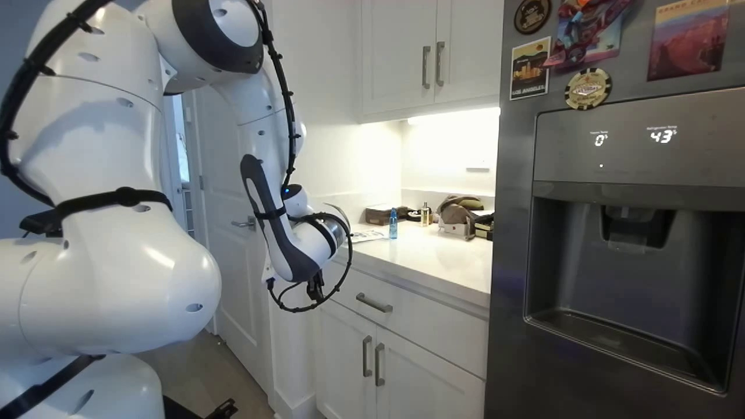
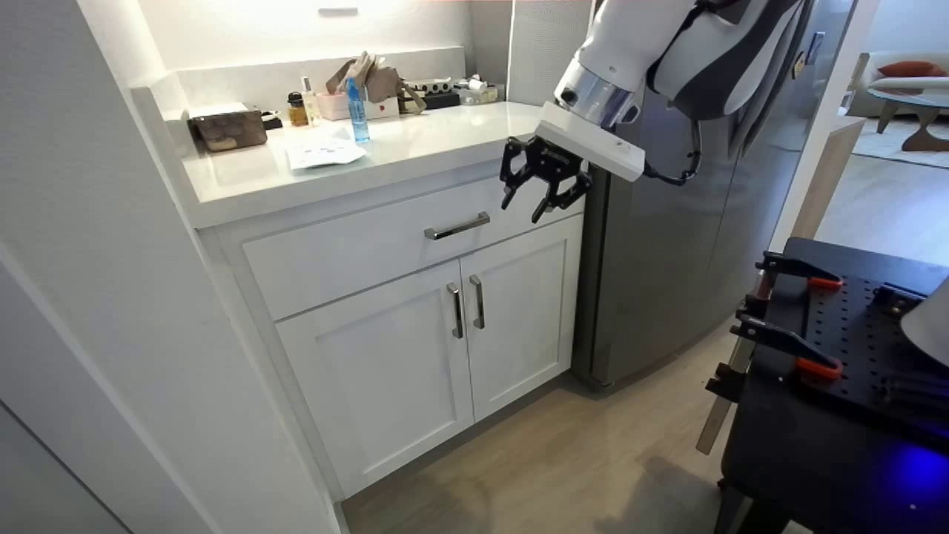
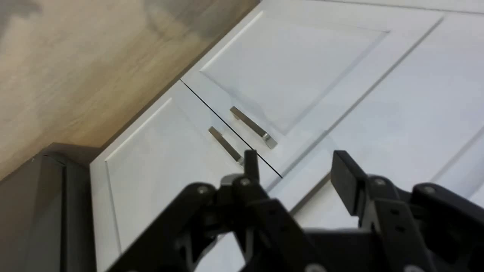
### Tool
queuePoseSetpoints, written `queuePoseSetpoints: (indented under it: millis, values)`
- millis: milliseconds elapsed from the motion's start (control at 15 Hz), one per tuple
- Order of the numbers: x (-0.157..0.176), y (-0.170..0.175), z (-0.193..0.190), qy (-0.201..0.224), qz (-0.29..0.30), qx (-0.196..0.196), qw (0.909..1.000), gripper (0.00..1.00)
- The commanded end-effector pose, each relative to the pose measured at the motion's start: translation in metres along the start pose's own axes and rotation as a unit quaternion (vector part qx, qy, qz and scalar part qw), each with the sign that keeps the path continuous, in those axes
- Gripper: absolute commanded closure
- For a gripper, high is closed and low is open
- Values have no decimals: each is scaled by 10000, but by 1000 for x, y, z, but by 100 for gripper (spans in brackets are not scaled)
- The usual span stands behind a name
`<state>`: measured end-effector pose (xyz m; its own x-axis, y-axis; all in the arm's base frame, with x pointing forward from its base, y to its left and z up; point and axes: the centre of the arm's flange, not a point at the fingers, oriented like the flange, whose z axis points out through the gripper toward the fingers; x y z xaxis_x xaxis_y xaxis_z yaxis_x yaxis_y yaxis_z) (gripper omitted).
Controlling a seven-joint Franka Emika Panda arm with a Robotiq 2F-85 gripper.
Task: Close the drawer
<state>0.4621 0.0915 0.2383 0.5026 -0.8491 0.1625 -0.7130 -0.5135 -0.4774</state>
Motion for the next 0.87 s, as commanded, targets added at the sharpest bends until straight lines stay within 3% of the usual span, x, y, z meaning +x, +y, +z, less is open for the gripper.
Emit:
queuePoseSetpoints:
  millis: [0,133,467,533,600,800]
  values:
    - [27,-69,-44,150,249,231,9993,13]
    - [30,-85,-56,252,290,311,9988,0]
    - [33,-105,-79,498,386,442,9970,0]
    - [35,-103,-83,583,461,466,9961,0]
    - [13,-60,-42,499,381,533,9966,0]
    - [16,-65,-50,580,446,581,9956,0]
